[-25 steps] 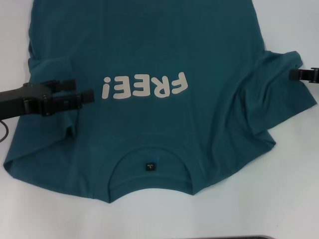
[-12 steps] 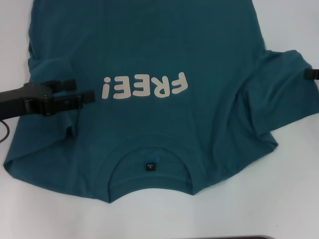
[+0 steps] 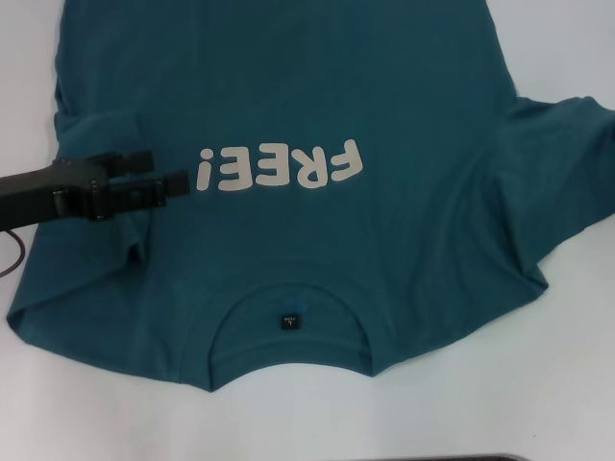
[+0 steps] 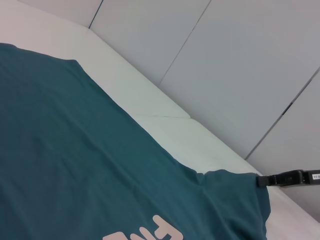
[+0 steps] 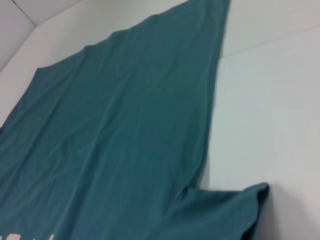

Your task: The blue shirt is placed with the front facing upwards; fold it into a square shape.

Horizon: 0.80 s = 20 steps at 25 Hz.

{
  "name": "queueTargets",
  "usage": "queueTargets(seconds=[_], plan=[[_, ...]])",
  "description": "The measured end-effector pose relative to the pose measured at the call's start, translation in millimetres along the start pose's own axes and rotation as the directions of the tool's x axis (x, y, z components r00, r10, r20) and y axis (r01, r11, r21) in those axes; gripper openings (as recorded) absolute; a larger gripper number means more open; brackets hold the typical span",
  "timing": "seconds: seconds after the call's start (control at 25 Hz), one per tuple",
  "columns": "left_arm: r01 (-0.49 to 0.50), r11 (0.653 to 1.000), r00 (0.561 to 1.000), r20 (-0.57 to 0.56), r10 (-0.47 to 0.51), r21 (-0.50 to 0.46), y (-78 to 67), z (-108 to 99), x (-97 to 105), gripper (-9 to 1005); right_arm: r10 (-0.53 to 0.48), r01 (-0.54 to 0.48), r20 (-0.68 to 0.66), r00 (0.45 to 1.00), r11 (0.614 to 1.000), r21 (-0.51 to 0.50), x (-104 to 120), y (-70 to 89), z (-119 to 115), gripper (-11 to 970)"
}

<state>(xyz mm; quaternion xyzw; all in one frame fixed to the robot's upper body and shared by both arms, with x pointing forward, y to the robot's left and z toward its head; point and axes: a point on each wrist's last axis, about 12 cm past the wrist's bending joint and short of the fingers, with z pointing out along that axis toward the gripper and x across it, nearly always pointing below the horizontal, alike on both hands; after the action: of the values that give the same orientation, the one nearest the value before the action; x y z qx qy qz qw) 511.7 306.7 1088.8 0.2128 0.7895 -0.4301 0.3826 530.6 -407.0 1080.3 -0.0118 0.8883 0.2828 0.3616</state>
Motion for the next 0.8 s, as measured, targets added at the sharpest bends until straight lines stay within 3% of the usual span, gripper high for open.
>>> queueTargets(seconds=[0.48,0.8], plan=[[0.011,1.0,1.0,0.001,-0.011,0.013,-1.2,3,2,908,-0.006,0.006,0.011,1.0,1.0,-0.007,-4,-0.6,-6,71],[0.008,1.0,1.0,-0.001,-0.008,0.02,-2.1,4,1,907,-0.039,0.04,0.015,0.999,0.997,-0.063,-14,13.3,5,90]])
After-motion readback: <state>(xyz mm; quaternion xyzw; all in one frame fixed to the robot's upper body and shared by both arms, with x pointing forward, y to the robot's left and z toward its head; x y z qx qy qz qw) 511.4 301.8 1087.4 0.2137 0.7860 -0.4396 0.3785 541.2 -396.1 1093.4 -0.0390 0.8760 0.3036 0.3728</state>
